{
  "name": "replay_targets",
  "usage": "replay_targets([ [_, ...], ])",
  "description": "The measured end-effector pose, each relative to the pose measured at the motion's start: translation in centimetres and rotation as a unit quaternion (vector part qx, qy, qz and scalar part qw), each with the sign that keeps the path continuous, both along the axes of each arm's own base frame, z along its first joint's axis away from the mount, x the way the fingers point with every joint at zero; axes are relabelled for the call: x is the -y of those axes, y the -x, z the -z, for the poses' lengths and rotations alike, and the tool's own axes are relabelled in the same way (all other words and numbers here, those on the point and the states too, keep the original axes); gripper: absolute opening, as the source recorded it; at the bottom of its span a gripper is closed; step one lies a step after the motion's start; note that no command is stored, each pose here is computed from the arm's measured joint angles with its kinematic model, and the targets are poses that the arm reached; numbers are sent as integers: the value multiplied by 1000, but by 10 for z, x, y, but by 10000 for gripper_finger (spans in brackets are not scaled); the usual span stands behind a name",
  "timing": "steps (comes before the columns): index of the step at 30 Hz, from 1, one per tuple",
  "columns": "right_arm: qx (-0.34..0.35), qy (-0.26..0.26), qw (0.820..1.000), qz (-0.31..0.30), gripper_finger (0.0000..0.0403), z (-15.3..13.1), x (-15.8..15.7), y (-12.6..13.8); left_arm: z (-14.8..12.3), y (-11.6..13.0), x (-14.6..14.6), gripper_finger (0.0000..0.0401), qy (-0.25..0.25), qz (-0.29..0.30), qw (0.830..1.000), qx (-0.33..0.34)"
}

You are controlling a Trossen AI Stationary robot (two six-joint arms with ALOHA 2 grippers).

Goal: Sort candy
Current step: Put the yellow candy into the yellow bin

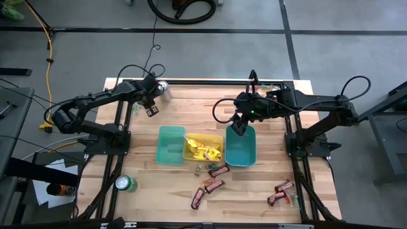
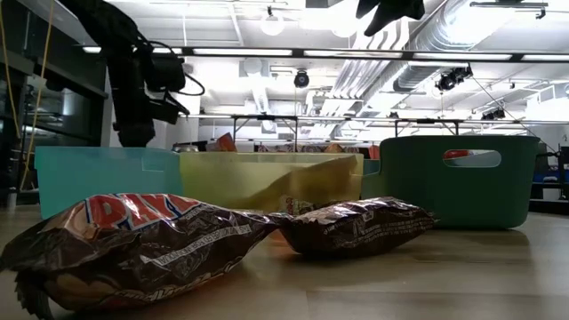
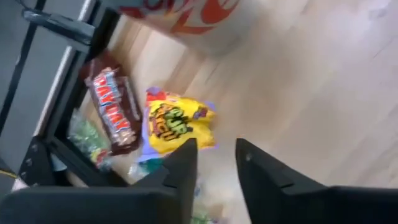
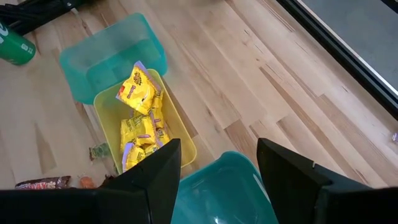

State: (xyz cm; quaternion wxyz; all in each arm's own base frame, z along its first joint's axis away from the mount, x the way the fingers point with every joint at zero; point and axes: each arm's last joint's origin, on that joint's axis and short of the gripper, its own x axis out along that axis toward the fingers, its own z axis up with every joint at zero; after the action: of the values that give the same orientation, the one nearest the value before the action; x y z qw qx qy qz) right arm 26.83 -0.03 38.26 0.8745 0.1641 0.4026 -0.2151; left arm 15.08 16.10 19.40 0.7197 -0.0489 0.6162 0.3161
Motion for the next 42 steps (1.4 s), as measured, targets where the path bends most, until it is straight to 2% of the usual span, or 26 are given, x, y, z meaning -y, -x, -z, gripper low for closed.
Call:
replay_targets([
  [8, 3, -8, 1000, 11, 206, 0, 0, 0, 18, -5, -6, 203, 23, 24, 998, -47],
  [14, 7, -17, 1000, 23, 206, 0, 0, 0, 24, -2, -15, 234, 21, 6, 999, -46],
  [18, 8, -19, 999, 25, 206, 0, 0, 0, 35, 9, -14, 234, 20, -1, 998, -52],
  [22, 12, -21, 999, 38, 206, 0, 0, 0, 39, 3, -10, 231, -5, 29, 999, -34],
  [26, 15, -18, 999, 46, 206, 0, 1, 0, 43, 1, -10, 230, -32, 29, 999, -31],
  [36, 20, -29, 998, 59, 206, 0, 1, 0, 49, 0, -8, 227, -67, 36, 995, -65],
  [39, 20, -29, 998, 59, 206, 0, 1, 0, 53, 0, -9, 206, -76, 35, 993, -90],
  [42, 20, -29, 998, 59, 206, 0, 1, 0, 55, -2, -10, 158, -83, 36, 990, -104],
])
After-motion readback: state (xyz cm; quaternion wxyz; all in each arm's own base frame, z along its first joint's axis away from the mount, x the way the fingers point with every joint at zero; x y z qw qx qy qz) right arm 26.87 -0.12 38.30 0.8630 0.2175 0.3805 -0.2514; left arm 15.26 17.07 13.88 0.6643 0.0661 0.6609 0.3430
